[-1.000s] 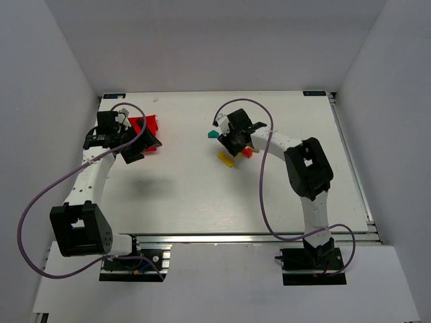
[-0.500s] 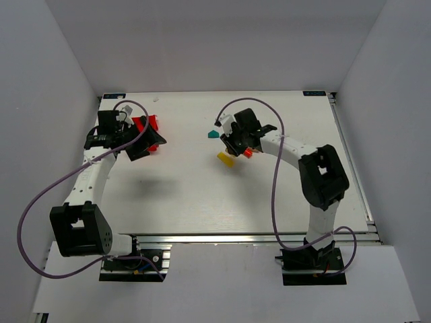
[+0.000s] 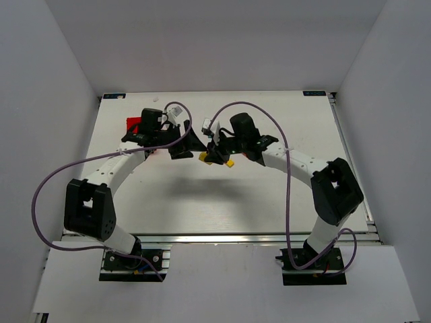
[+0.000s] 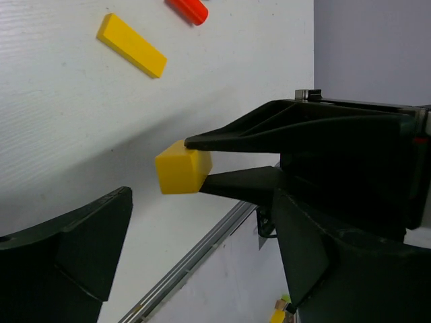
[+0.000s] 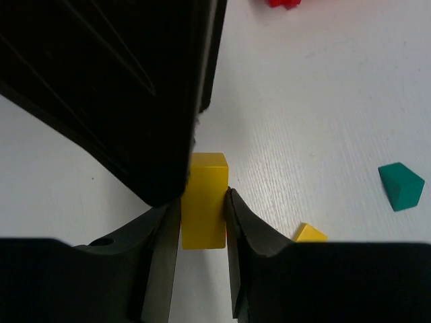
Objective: Build the wood block tower
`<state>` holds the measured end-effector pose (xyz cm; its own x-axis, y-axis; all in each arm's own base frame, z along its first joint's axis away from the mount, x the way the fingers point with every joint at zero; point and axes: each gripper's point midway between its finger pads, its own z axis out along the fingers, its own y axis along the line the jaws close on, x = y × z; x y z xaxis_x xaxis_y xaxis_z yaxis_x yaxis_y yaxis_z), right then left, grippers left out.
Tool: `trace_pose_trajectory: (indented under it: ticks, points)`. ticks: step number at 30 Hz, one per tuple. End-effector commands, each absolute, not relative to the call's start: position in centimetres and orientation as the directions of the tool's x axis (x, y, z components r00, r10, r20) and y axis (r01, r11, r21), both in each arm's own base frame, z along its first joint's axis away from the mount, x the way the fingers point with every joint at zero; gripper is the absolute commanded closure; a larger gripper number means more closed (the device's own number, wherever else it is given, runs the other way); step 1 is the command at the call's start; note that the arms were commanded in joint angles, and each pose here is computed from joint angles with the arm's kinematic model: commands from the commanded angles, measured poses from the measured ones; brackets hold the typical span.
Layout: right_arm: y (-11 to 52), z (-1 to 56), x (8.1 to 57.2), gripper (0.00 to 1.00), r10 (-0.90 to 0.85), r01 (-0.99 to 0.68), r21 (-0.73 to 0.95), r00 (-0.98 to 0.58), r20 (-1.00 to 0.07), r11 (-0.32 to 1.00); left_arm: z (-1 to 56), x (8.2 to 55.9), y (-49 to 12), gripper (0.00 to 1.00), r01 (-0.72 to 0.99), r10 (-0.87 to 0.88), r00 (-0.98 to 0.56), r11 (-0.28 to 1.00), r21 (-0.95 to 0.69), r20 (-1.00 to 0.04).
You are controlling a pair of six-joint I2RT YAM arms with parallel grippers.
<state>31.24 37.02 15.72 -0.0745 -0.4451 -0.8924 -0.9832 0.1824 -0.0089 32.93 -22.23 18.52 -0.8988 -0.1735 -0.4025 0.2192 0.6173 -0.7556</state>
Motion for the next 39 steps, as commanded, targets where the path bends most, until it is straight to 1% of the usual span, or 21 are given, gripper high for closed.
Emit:
trace_pose_trajectory:
  ticks: [1, 5, 9, 12, 13, 14, 19, 20, 21, 22, 24, 25, 26, 28, 29, 30, 31, 32, 33, 34, 39]
  points:
    - [38.3, 20.2, 30.6, 0.81, -0.328, -0.987, -0.079, 0.031, -0.944, 0.136, 20.3, 33.4, -23.7, 0.08, 0.281, -0.159, -0.878, 0.593, -0.754, -0.452]
    - [38.3, 21.0, 30.2, 0.82, -0.297, -0.984, -0.090, 0.042, -0.954, 0.150, 19.6, 32.9, -24.5, 0.18, 0.273, -0.144, -0.887, 0.603, -0.750, -0.438]
    - [37.8, 22.2, 30.2, 0.83, -0.260, -0.976, -0.106, 0.054, -0.964, 0.189, 20.2, 32.7, -24.7, 0.21, 0.280, -0.145, -0.877, 0.621, -0.732, -0.458]
    - [37.5, 22.7, 30.0, 0.83, -0.246, -0.973, -0.121, 0.070, -0.967, 0.198, 20.6, 32.6, -24.8, 0.30, 0.290, -0.148, -0.869, 0.621, -0.728, -0.473]
    - [37.4, 22.8, 30.0, 0.84, -0.245, -0.973, -0.122, 0.071, -0.967, 0.198, 21.0, 32.5, -24.9, 0.34, 0.297, -0.148, -0.867, 0.612, -0.733, -0.475]
    - [37.5, 22.9, 29.9, 0.84, -0.243, -0.973, -0.123, 0.073, -0.967, 0.197, 21.2, 32.3, -25.2, 0.44, 0.301, -0.145, -0.871, 0.599, -0.742, -0.470]
    - [37.3, 22.8, 30.4, 0.82, -0.251, -0.966, -0.129, 0.071, -0.965, 0.223, 22.0, 31.8, -25.6, 0.72, 0.313, -0.141, -0.868, 0.589, -0.745, -0.477]
    - [37.3, 22.7, 30.6, 0.79, -0.255, -0.964, -0.131, 0.070, -0.964, 0.231, 22.2, 31.9, -25.4, 0.76, 0.308, -0.144, -0.867, 0.599, -0.739, -0.478]
    - [37.2, 22.6, 30.7, 0.74, -0.261, -0.962, -0.130, 0.065, -0.963, 0.239, 22.1, 32.3, -25.1, 0.84, 0.296, -0.159, -0.857, 0.627, -0.720, -0.490]
    - [37.0, 22.4, 31.0, 0.59, -0.268, -0.960, -0.126, 0.057, -0.962, 0.250, 22.1, 32.7, -24.7, 0.89, 0.288, -0.163, -0.850, 0.654, -0.699, -0.502]
    - [36.5, 21.9, 31.6, 0.45, -0.289, -0.948, -0.102, 0.011, -0.957, 0.302, 21.1, 33.9, -22.7, 0.94, 0.210, -0.190, -0.830, 0.765, -0.609, -0.524]
    - [36.1, 21.5, 31.9, 0.39, -0.301, -0.938, -0.090, -0.016, -0.954, 0.334, 20.5, 34.3, -21.6, 0.94, 0.175, -0.194, -0.821, 0.809, -0.561, -0.536]
    - [35.2, 21.4, 32.7, 0.36, -0.313, -0.911, -0.096, -0.038, -0.949, 0.400, 19.0, 34.1, -20.2, 0.95, 0.107, -0.195, -0.838, 0.858, -0.503, -0.510]
    - [33.6, 19.6, 33.1, 0.31, -0.346, -0.874, -0.081, -0.103, -0.932, 0.478, 17.4, 35.2, -17.3, 0.97, -0.007, -0.218, -0.817, 0.930, -0.368, -0.534]
    - [32.2, 19.8, 33.8, 0.30, -0.346, -0.832, -0.092, -0.125, -0.930, 0.547, 15.7, 35.0, -16.5, 0.99, -0.049, -0.207, -0.842, 0.949, -0.311, -0.498]
    - [31.1, 18.3, 33.5, 0.29, -0.362, -0.813, -0.069, -0.180, -0.915, 0.579, 15.2, 35.3, -15.9, 1.00, -0.072, -0.206, -0.842, 0.959, -0.275, -0.498]
    - [30.3, 17.9, 33.6, 0.26, -0.363, -0.786, -0.070, -0.203, -0.909, 0.614, 14.5, 35.8, -15.0, 1.00, -0.104, -0.205, -0.839, 0.970, -0.220, -0.505]
    - [28.6, 18.1, 34.4, 0.24, -0.357, -0.724, -0.091, -0.223, -0.907, 0.684, 13.9, 35.8, -14.9, 1.00, -0.105, -0.192, -0.850, 0.974, -0.199, -0.491]
    - [27.6, 17.1, 34.1, 0.23, -0.360, -0.701, -0.078, -0.264, -0.895, 0.708, 12.8, 36.1, -15.0, 1.00, -0.100, -0.176, -0.862, 0.978, -0.181, -0.476]
    - [25.7, 17.1, 34.9, 0.22, -0.358, -0.628, -0.107, -0.289, -0.888, 0.771, 12.4, 36.6, -15.0, 1.00, -0.102, -0.172, -0.856, 0.981, -0.167, -0.488]
    - [22.6, 15.7, 35.3, 0.19, -0.349, -0.528, -0.113, -0.372, -0.860, 0.842, 9.9, 37.8, -14.7, 1.00, -0.084, -0.115, -0.840, 0.993, -0.083, -0.531]
